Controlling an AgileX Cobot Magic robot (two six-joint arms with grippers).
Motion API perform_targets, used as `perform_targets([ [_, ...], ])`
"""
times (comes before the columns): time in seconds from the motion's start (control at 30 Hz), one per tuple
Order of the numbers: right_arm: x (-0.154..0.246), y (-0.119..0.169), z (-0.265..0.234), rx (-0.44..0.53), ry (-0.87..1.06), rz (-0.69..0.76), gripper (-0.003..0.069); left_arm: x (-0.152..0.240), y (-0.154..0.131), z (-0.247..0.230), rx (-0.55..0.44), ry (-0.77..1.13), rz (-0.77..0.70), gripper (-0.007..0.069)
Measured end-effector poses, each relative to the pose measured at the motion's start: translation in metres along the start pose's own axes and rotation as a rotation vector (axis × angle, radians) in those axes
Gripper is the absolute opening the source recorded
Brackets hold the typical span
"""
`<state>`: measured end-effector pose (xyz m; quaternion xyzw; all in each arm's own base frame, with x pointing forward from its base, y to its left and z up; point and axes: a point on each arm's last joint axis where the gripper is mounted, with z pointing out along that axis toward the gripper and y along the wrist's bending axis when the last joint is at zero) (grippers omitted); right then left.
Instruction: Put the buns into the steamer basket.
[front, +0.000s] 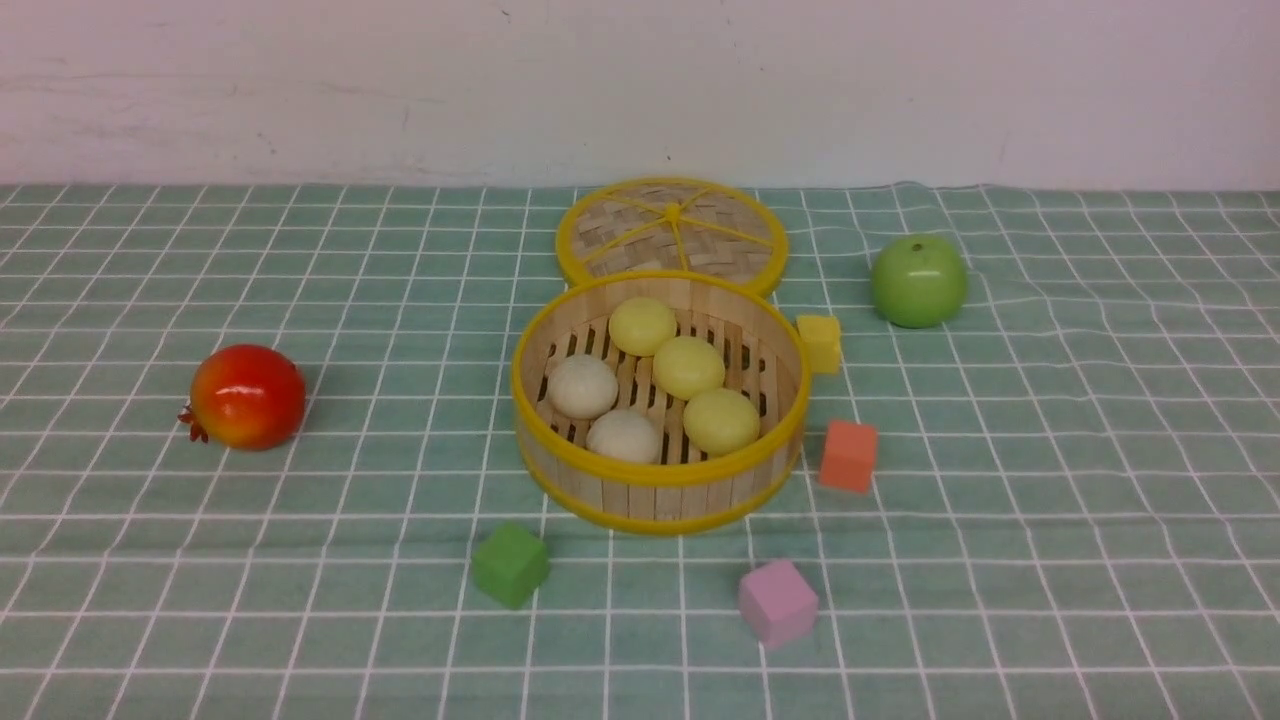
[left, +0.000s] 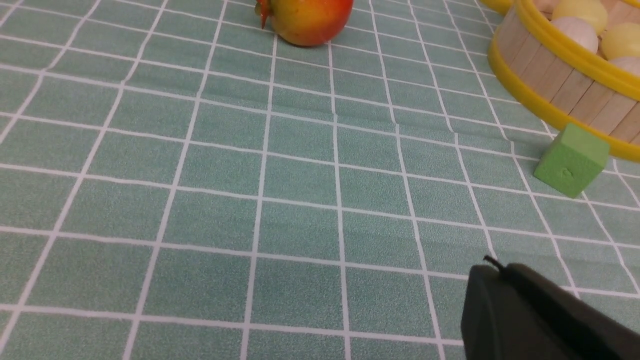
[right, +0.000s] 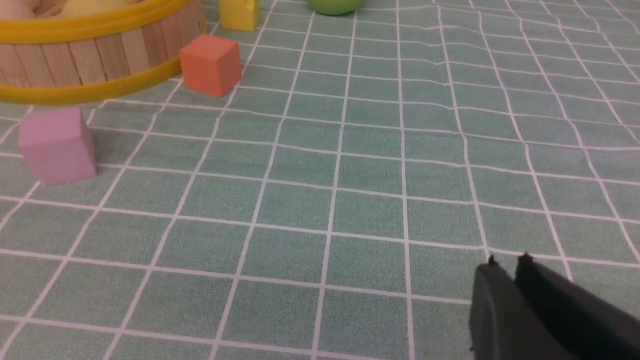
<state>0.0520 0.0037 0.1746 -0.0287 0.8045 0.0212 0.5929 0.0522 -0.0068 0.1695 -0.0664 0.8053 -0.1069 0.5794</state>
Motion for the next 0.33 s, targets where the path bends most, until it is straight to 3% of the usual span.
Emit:
perform_targets([
  [0.33, 0.0, 0.0, 0.0, 0.0, 0.0, 0.0, 0.0074, 0.0, 0.0, 0.0, 0.0, 0.0, 0.0, -0.0014],
])
